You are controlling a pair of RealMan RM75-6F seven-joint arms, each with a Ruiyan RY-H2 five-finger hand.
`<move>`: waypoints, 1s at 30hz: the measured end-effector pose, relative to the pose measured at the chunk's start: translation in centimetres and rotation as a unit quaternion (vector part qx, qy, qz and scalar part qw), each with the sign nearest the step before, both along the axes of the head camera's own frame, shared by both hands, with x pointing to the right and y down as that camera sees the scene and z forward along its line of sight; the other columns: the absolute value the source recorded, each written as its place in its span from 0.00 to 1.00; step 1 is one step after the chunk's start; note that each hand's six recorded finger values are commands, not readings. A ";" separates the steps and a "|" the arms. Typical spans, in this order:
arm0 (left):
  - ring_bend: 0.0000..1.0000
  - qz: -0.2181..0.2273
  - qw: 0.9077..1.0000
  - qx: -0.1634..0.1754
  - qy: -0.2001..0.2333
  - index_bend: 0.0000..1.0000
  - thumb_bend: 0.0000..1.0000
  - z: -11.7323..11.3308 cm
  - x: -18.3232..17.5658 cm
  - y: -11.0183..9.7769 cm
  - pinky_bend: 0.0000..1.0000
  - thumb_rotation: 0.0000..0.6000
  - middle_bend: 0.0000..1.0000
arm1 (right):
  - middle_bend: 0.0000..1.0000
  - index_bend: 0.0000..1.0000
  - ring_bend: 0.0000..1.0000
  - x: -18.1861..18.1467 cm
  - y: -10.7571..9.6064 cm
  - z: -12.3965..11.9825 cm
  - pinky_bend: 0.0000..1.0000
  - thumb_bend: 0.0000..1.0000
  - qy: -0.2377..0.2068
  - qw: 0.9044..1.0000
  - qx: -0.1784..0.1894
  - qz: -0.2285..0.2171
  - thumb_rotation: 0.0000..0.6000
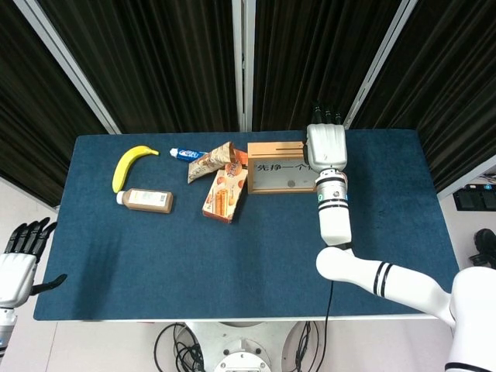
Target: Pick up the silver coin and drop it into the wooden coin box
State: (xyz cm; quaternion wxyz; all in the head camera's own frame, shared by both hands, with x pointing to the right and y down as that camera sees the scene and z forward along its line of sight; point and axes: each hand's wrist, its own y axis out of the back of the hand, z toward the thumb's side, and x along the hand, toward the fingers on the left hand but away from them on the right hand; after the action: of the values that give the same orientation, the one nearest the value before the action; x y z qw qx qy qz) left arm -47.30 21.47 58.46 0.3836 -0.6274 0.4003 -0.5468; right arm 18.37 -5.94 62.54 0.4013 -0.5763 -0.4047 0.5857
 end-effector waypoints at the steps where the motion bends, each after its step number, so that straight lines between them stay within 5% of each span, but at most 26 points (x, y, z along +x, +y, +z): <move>1: 0.00 0.000 1.000 0.000 0.000 0.01 0.11 0.0 0.0 0.0 0.00 1.00 0.00 | 0.03 0.74 0.00 0.0 0.0 0.1 0.00 0.38 -0.001 1.000 -0.002 0.000 1.00; 26: 0.00 -0.003 1.000 0.000 -0.010 0.01 0.11 -0.3 -0.5 0.0 0.00 1.00 0.00 | 0.02 0.73 0.00 -0.3 0.3 1.4 0.00 0.38 -0.008 1.000 -0.023 0.009 1.00; 30: 0.00 -0.002 1.000 0.000 -0.010 0.01 0.11 -0.3 -0.4 0.0 0.00 1.00 0.00 | 0.01 0.60 0.00 -0.4 0.3 1.5 0.00 0.38 -0.008 1.000 -0.026 0.007 1.00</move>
State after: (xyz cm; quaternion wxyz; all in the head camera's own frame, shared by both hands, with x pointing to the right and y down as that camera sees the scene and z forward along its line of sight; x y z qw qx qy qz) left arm -47.74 21.42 58.13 0.3870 -0.6210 0.3977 -0.5536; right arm 18.00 -5.60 64.08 0.3784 -0.5886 -0.3966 0.5942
